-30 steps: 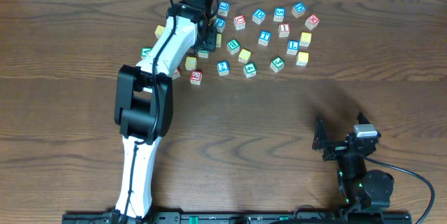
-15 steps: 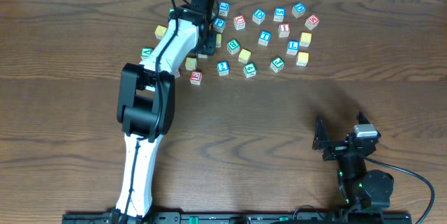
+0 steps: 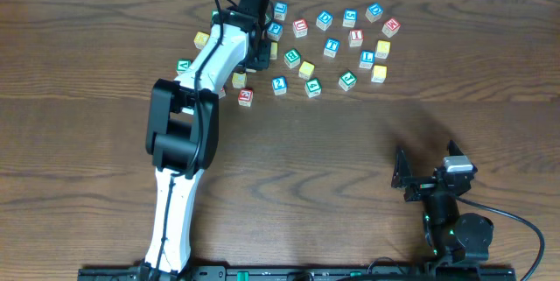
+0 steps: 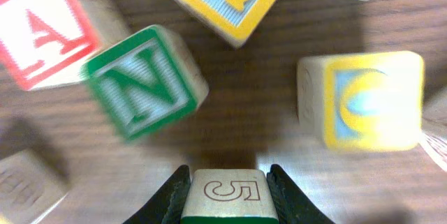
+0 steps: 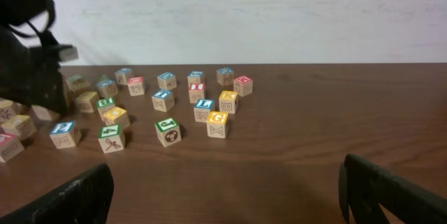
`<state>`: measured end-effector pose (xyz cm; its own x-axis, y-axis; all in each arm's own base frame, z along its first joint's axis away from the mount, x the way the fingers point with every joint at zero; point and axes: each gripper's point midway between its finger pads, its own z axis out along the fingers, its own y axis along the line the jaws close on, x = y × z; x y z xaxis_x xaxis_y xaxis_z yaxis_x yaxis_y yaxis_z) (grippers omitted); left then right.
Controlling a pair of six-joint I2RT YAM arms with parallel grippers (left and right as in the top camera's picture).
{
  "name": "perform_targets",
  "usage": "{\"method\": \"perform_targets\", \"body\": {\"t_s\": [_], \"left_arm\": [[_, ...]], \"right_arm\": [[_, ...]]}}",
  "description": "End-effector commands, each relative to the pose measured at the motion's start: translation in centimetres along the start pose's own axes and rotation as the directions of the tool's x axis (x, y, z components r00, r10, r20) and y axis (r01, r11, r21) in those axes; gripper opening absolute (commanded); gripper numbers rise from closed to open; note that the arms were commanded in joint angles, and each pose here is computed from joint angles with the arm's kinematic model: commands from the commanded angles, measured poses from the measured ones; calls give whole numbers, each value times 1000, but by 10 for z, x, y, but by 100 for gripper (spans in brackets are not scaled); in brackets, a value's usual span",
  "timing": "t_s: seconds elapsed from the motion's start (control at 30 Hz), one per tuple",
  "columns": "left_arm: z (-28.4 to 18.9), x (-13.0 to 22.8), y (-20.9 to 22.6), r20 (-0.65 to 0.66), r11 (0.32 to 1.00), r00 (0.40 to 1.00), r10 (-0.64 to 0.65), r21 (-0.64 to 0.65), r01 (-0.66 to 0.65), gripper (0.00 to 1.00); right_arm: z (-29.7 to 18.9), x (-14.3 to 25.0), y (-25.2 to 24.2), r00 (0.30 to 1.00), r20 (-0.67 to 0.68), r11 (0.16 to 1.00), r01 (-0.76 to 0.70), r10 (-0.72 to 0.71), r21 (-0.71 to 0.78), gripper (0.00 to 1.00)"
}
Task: Spell out ROBOT
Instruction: 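Close the left gripper on the green R block and lift it, then carry the R block toward the open table and set it down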
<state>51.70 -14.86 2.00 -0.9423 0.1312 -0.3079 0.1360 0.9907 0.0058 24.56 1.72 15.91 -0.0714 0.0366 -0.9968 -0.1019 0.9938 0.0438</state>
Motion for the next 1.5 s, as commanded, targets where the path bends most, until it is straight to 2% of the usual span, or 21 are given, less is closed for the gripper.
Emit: {"method": "perform_targets", "body": {"t_s": [0.0,0.2,0.33,0.47,0.63,0.87,1.1,1.47], "left_arm": [[-82,-28,4,140,1000,990,-27,11,26,23],[-180,-16,6,196,992,972,-127,46,121,22],[-221,22,4,124,977,970,-210,47,206,22],[-229,62,-1,-3,964,964,-266,5,266,22],[-198,100,-15,-125,964,956,-266,-53,261,22],[-115,146,-22,-192,959,940,-281,-93,268,21],[-71,159,-22,-153,963,951,-268,-64,261,21],[-44,169,-22,-123,970,962,-244,-44,241,21]], "right_arm": [[0,1,1,1000,0,1000,15,-15,-3,99],[0,1,1,1000,0,1000,15,-15,-3,99],[0,1,1,1000,0,1000,15,-15,-3,99],[0,1,1,1000,0,1000,15,-15,-3,99],[0,1,1,1000,0,1000,15,-15,-3,99],[0,1,1,1000,0,1000,15,-15,-3,99],[0,1,1,1000,0,1000,15,-15,-3,99],[0,1,1,1000,0,1000,15,-15,-3,99]]}}
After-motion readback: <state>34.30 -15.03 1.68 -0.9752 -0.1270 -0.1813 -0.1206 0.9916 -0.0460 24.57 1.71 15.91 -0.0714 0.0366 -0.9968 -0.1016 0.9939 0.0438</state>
